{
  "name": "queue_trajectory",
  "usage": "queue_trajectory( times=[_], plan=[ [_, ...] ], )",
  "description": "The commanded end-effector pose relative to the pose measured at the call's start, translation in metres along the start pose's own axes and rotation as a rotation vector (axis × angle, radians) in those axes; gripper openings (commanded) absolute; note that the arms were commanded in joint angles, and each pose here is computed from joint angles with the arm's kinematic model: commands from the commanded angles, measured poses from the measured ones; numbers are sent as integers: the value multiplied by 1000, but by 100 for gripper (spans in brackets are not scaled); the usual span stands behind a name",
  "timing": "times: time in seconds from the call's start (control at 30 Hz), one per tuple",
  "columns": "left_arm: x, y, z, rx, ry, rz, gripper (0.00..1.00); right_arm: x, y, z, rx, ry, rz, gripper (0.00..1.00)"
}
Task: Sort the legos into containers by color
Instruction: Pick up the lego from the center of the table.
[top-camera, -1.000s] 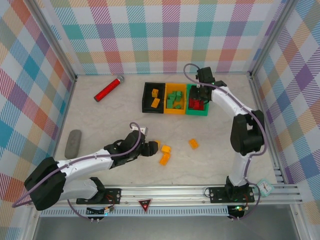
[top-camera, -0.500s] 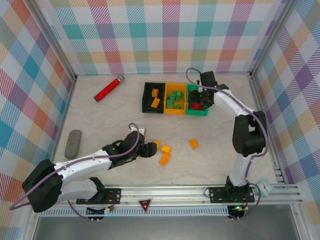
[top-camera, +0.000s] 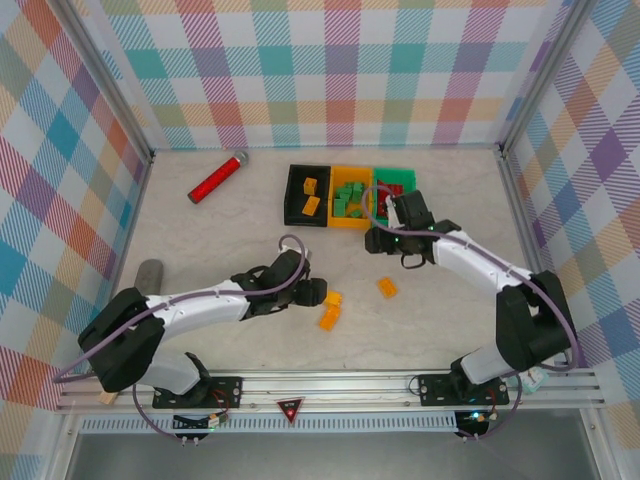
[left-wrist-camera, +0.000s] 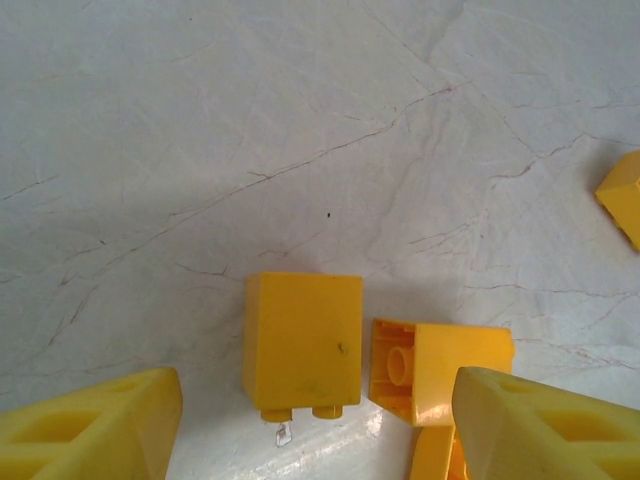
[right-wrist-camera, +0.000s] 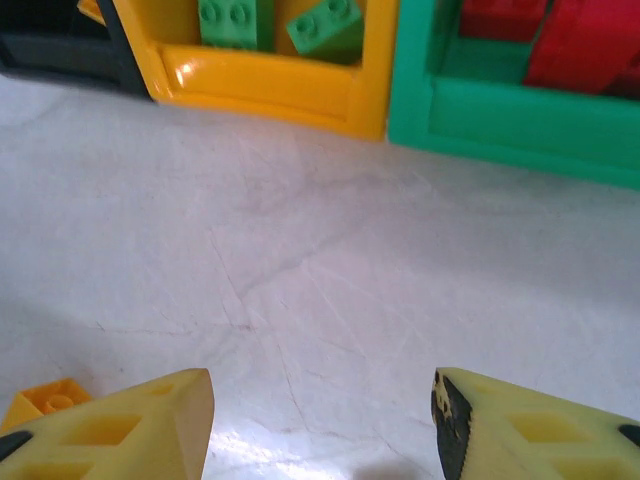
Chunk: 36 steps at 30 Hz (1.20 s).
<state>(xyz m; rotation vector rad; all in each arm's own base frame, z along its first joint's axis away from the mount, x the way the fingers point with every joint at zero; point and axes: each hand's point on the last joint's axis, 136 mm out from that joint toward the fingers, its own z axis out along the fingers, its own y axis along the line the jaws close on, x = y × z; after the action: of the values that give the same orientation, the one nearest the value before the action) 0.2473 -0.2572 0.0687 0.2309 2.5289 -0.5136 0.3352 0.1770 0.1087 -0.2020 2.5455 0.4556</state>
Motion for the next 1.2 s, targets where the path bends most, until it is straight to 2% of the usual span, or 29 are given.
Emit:
queue_trajectory(
  times=[0.0,0.2,0.3,0.43,0.7,0.77,0.87,0.97,1.17],
  plan=[
    [-2,-1,2,-33,18,19,71,-1,-2,-2,-6,-83,6,60],
    [-1,8,8,-111,56,13,70,9,-9,0,11,-128,4,61],
    [-1,6,11,-108,53,4,69,9,-9,-1,10,-143,0,61],
    [1,5,18,-112,78,-7,67,11,-8,-1,1,-137,4,61],
    [5,16,36,-216,136,10,63,15,-9,7,1,-118,7,62],
    [5,18,37,-237,145,16,47,15,-10,9,5,-115,7,62],
    [7,17,38,-222,149,14,45,17,-10,11,5,-108,9,62],
    [6,17,34,-222,143,12,28,16,-10,12,4,-105,9,62],
    [-15,20,11,-250,69,16,26,16,-10,14,3,-101,11,62]
  ],
)
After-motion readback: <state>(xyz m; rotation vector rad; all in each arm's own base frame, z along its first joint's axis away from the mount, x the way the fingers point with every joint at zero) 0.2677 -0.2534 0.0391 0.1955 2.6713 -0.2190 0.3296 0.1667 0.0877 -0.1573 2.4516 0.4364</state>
